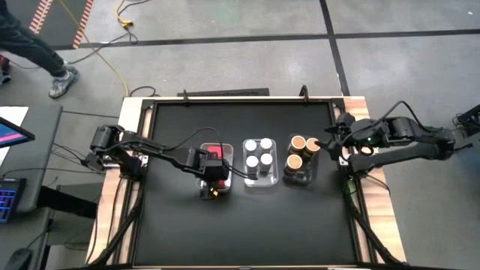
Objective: Sort spices by type
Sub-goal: Put the red seasoning can into the white bin, then adjust the black bin beside the transparent bin
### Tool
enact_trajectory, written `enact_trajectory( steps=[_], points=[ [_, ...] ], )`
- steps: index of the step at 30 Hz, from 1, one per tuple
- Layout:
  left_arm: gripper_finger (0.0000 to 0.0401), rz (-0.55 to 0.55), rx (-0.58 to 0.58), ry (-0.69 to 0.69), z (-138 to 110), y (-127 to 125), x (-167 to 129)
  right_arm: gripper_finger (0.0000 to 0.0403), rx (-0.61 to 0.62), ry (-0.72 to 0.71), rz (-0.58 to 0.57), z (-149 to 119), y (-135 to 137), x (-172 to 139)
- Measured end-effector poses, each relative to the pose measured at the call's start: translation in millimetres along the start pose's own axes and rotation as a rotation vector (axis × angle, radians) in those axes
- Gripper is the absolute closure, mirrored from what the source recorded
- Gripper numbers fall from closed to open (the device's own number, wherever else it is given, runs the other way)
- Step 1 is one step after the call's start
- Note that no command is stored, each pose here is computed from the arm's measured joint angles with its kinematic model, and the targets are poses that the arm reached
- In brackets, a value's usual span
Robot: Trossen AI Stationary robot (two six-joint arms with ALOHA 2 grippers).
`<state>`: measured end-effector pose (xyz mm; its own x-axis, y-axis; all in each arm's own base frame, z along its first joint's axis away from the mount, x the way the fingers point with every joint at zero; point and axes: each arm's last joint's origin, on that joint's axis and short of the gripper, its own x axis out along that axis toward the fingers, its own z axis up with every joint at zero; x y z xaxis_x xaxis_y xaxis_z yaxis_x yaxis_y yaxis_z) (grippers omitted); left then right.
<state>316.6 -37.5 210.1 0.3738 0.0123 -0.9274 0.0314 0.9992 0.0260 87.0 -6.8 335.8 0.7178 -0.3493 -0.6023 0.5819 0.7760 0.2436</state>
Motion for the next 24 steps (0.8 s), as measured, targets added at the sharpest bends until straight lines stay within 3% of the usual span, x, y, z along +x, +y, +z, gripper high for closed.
enact_trajectory(
  steps=[14,24],
  points=[
    [0.0116,-0.015,-0.056,-0.156,3.8,2.6,-50.0,0.001,-0.002,0.0,0.0,0.0,0.0,0.0],
    [0.0116,-0.021,-0.025,-0.271,-2.0,5.2,-85.8,0.001,0.006,0.001,0.001,0.0,0.1,0.1]
  ],
)
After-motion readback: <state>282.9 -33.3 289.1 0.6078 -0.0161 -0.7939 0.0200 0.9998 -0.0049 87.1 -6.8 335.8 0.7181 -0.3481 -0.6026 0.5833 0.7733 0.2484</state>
